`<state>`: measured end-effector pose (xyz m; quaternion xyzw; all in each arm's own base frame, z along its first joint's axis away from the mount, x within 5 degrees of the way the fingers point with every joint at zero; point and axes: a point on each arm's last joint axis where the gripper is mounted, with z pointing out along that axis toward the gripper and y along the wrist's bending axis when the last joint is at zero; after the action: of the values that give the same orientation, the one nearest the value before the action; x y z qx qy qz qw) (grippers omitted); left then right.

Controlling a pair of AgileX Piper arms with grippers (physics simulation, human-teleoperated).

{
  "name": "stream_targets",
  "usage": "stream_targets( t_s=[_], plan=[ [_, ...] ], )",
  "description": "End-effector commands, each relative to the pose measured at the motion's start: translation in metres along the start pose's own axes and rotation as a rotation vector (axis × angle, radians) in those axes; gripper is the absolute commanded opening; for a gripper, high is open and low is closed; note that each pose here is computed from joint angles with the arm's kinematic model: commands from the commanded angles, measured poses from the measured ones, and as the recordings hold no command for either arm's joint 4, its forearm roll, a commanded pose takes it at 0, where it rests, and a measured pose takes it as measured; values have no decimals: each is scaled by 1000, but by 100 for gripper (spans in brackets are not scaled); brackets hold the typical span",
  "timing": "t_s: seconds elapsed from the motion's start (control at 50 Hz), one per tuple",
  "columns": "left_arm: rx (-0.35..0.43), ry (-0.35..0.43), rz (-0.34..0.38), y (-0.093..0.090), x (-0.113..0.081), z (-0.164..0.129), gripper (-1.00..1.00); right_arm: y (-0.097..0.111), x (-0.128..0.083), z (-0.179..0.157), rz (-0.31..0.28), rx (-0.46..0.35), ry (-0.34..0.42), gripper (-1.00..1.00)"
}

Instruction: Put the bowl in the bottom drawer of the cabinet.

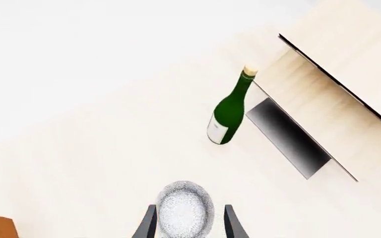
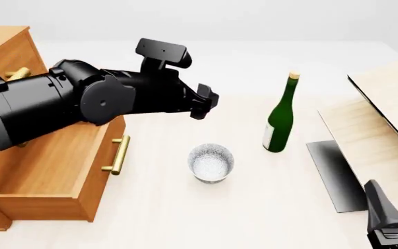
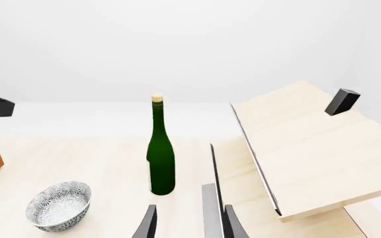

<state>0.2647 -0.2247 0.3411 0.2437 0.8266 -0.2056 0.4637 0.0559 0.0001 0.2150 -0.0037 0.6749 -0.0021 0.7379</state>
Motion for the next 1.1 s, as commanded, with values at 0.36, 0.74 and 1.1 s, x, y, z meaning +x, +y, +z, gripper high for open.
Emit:
stream_targets(
  t_s=[0.36,0.74,1.1],
  plan=[
    [59,121,-36,-32,22,37,100,0,0,0,0,0,0,100],
    [44,183,-37,-33,24,64,100,0,0,0,0,0,0,100],
    [24,260,-63,-31,42,88,100,0,0,0,0,0,0,100]
  ],
)
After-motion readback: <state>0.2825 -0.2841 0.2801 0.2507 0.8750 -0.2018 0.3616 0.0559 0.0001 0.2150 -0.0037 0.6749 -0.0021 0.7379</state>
